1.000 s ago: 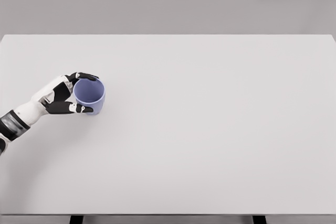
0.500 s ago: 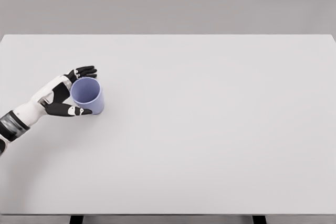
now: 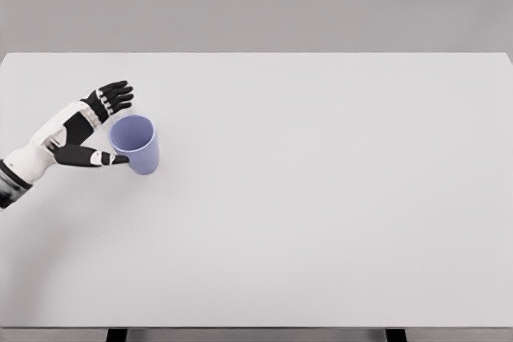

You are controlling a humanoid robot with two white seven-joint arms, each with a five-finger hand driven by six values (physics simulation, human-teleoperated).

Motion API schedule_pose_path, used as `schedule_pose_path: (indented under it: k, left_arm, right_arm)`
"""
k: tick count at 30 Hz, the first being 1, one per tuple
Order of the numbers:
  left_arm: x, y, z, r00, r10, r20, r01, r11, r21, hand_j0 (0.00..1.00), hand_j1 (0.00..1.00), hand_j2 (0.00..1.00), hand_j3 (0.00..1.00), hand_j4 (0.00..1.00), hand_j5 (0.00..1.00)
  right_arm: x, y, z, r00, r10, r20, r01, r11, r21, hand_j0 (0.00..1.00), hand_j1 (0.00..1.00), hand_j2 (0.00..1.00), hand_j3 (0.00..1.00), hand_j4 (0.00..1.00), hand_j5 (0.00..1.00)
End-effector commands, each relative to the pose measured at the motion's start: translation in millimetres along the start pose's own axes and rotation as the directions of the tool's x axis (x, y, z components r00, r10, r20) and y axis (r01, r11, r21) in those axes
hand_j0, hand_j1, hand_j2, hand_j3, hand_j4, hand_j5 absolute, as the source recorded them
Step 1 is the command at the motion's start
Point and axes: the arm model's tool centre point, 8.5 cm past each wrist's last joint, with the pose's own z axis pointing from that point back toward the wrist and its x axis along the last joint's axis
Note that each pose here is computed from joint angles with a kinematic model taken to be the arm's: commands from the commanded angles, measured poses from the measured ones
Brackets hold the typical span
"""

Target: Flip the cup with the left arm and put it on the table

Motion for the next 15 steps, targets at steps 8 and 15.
schedule_pose_path:
  k: [8,15]
  left_arm:
    - [62,25.5,7,0.987,-0.149,0.058,0.151,0.988,-0.035,1.0,1.0,1.0,1.0,1.0,1.0]
    - [80,35.6,18,0.958,-0.285,0.023,0.286,0.954,-0.085,1.0,1.0,1.0,1.0,1.0,1.0]
  right_arm:
    - [-0.1,0.0,0,1.0,0.0,0.0,0.0,1.0,0.0,1.0,1.0,1.0,1.0,1.0,1.0]
    - [-0.1,0.0,0,1.0,0.0,0.0,0.0,1.0,0.0,1.0,1.0,1.0,1.0,1.0,1.0]
